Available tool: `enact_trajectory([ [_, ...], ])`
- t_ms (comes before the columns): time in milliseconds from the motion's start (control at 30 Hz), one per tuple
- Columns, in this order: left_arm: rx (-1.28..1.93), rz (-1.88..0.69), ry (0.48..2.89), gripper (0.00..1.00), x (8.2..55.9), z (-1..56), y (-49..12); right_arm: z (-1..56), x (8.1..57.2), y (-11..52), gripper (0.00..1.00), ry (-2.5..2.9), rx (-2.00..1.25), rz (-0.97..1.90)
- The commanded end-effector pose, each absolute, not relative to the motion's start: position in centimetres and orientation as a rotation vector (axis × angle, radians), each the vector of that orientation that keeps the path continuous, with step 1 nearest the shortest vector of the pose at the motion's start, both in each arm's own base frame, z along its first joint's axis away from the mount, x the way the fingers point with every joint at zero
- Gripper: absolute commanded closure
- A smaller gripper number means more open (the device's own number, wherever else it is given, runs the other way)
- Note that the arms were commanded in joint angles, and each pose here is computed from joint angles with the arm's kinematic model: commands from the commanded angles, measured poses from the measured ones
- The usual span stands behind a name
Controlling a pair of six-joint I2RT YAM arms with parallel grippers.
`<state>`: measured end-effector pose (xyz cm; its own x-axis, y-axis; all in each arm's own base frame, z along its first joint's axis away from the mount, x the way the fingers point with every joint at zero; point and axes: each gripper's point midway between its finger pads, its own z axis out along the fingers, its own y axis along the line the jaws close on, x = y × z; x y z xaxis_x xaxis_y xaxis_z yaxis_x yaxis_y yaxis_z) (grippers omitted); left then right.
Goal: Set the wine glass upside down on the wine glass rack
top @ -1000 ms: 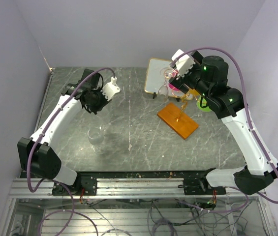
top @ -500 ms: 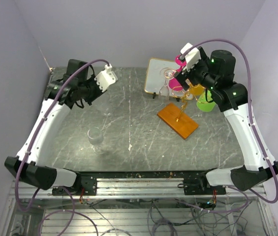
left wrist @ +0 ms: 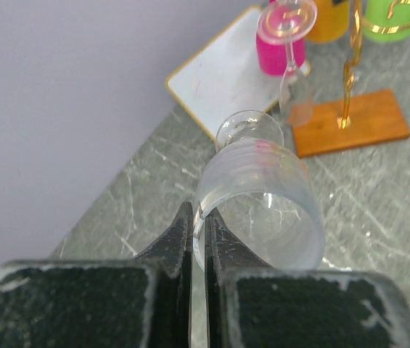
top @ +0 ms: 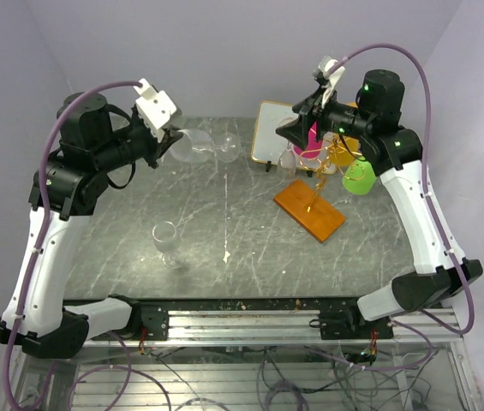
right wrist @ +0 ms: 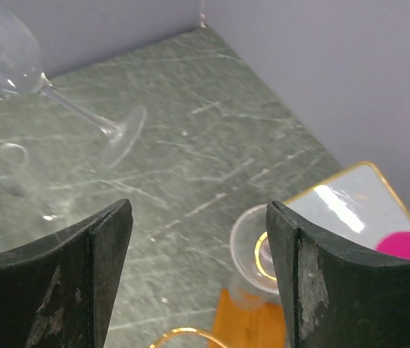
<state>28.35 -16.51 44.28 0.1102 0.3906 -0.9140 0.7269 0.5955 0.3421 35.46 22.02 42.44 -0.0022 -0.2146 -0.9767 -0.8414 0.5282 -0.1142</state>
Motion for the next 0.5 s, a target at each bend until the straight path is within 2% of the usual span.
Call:
enact_trajectory([
  [0, 0.912, -0.426, 1.344, 0.93, 27.0, 50.3, -17.9, 44.6, 34.2, 24.2, 0.27, 1.488, -0.878, 0.862],
  [233, 0.873, -0.442, 1.320, 0.93, 27.4, 52.7, -18.1, 45.1, 33.9, 26.0, 0.31, 1.527, -0.774, 1.084],
  [467, 0.851, -0.435, 1.305, 0.93, 27.8, 53.6, -18.1, 44.1, 33.8, 28.7, 0.33, 1.566, -0.786, 1.107],
])
